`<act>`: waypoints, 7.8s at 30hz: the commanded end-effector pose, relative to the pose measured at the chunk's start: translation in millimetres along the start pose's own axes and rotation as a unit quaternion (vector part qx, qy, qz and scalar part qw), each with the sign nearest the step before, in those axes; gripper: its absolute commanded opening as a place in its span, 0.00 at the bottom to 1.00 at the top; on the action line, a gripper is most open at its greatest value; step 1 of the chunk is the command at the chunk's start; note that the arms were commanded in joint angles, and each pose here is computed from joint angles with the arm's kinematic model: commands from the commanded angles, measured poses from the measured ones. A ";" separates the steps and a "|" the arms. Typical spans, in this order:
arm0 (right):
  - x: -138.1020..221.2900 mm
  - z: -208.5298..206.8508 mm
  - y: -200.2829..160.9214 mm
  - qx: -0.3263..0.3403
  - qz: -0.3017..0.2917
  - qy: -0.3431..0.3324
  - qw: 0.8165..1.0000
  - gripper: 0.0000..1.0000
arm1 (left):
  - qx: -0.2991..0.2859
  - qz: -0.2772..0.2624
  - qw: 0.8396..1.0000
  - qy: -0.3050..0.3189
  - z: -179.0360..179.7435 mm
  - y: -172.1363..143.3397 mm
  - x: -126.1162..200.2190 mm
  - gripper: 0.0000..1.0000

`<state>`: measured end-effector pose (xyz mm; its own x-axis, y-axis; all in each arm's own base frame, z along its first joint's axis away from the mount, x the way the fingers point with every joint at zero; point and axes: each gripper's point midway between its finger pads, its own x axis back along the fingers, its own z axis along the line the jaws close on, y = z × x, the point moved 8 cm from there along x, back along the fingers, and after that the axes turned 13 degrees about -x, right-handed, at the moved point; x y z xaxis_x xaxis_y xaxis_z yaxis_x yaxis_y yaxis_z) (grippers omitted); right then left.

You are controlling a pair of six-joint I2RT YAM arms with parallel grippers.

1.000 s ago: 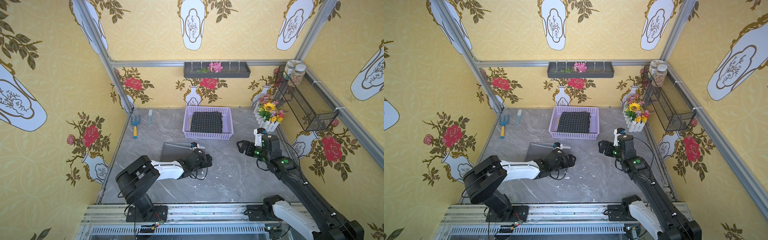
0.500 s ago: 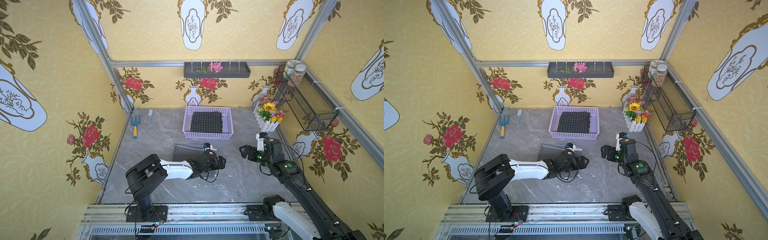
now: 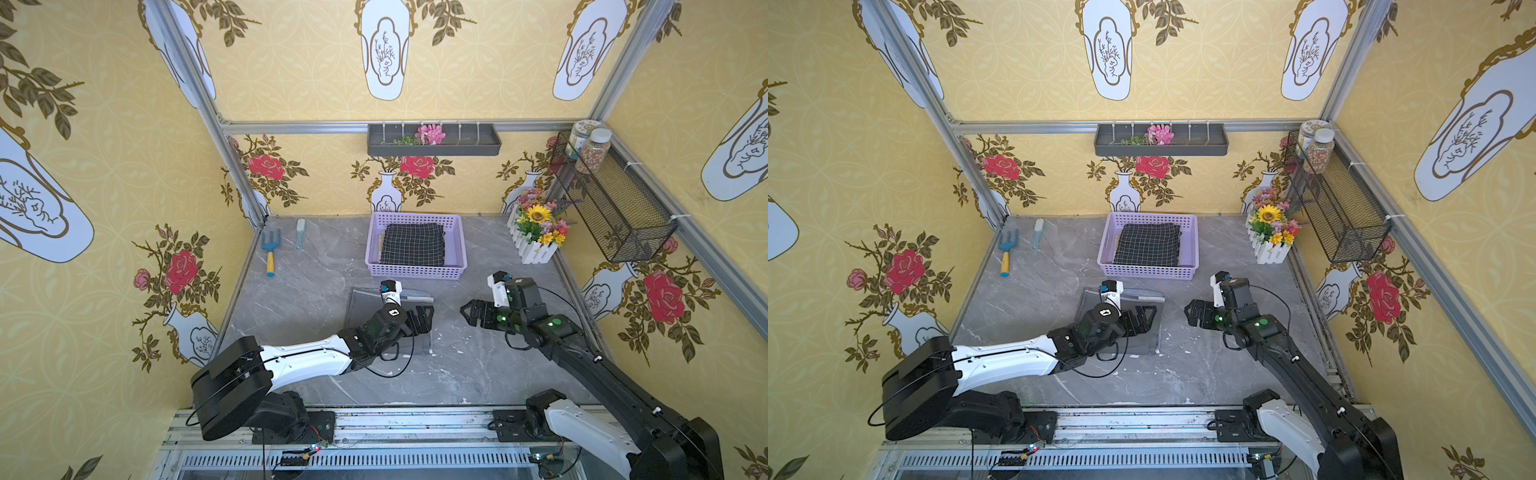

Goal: Put the folded pillowcase in the basket
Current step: Move the pillowcase to the center of the board, then pick up the pillowcase from the center of the board, then place the pillowcase in the basket.

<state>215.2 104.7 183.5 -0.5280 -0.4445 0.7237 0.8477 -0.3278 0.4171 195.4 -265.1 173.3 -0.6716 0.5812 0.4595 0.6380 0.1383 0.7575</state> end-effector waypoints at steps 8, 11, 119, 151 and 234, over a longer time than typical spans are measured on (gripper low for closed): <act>-54.5 44.2 -8.0 0.033 0.034 0.012 0.999 0.92 | -0.031 -0.057 0.996 0.052 46.8 -3.0 41.8 1.00; -70.4 50.7 -10.9 0.037 0.050 0.010 0.998 0.86 | -0.020 -0.061 0.996 0.068 63.7 -2.5 51.5 1.00; -149.2 28.1 1.3 0.020 0.106 -0.041 0.993 0.08 | 0.138 0.091 0.979 0.115 190.1 -34.6 7.4 0.22; -71.7 61.7 20.2 0.034 0.030 0.010 0.999 0.01 | 0.103 -0.038 0.993 0.038 154.9 5.5 59.2 0.00; -148.4 15.3 274.3 -0.011 -0.089 0.059 0.994 0.04 | 0.052 -0.092 0.994 -0.030 196.4 178.9 -149.2 0.00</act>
<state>520.9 99.0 197.0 -0.6339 -0.5012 0.5890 0.7734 -0.4036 0.4889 480.6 -172.7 152.7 -0.7515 0.5956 0.2838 0.5491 0.3262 0.7695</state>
